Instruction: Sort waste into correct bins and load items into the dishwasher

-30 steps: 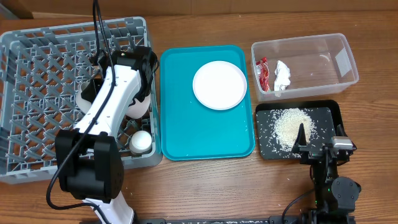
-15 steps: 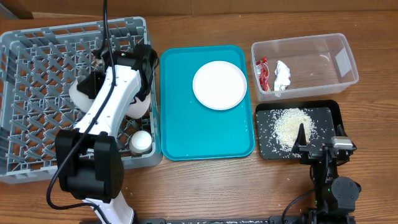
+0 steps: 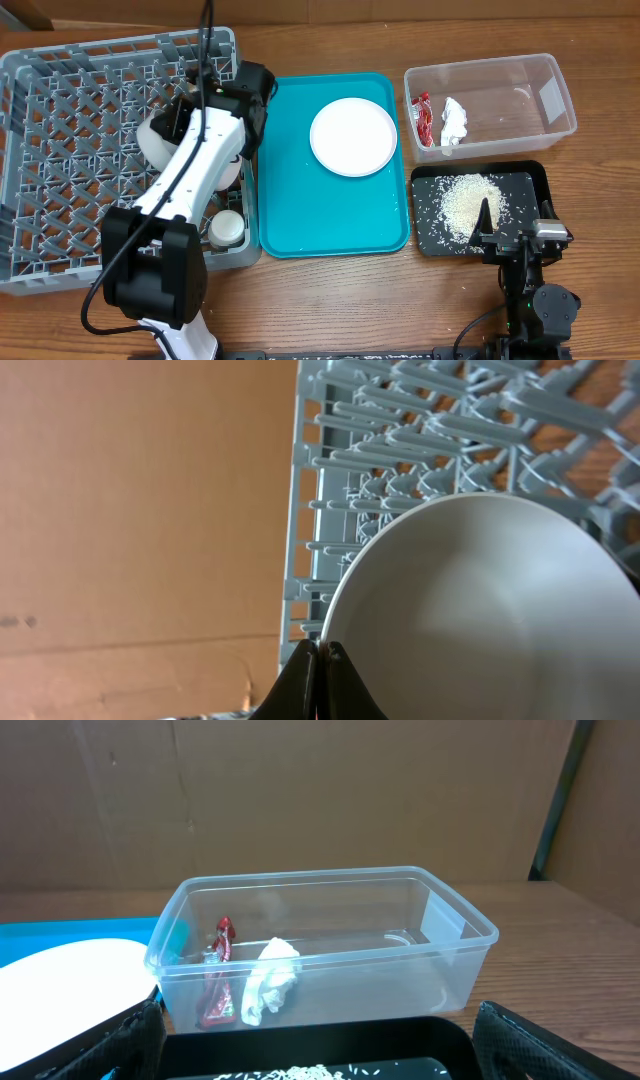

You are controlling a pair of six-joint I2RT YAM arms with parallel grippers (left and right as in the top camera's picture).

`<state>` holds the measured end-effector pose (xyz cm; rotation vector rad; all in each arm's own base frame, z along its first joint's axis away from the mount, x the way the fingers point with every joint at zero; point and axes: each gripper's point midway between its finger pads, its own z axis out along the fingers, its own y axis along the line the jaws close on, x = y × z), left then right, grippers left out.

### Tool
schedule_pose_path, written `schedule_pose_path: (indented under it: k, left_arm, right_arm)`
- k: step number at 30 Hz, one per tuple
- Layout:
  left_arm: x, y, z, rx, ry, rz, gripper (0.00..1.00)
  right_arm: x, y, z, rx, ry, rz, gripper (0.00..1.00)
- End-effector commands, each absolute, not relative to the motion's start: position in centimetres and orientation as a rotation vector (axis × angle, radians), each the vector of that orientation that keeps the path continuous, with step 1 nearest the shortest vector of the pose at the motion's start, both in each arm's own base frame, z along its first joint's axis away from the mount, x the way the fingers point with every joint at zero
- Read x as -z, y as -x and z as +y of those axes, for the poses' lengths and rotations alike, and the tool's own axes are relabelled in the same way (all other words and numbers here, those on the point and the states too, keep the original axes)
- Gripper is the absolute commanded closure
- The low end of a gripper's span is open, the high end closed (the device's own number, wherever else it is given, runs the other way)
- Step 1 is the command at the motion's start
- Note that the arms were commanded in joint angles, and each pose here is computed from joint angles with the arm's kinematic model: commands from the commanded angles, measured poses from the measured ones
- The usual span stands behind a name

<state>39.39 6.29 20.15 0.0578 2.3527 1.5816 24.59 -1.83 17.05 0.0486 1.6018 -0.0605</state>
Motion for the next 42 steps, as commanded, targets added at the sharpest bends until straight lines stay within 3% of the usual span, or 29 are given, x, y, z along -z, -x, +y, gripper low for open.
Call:
schedule_pose_path:
  k: [1,14,27,32,42]
  left_arm:
    - [-20.1,-39.4,6.4,-1.685,-0.208,2.367,0.96]
    - [-19.4,-39.3,6.7,-1.72,-0.469,2.468,0.96]
    - [-17.8,-38.8,5.8,-1.605,-0.532,2.559,0.96]
    - [-20.9,-39.0,7.1,-1.871,-0.564,2.405,0.96]
    - [-18.2,-38.8,5.9,-1.661,-0.605,2.543,0.96]
  right_arm:
    - [-16.9,-24.6,-1.9,0.065,-0.047,1.598,0.0]
    - [-16.9,-24.6,-1.9,0.065,-0.047,1.598,0.0]
    - [-16.9,-24.6,-1.9,0.065,-0.047,1.598,0.0]
    - [-16.9,-24.6,-1.9,0.065,-0.047,1.598,0.0]
    - [-16.9,-24.6,-1.9,0.065,-0.047,1.598,0.0]
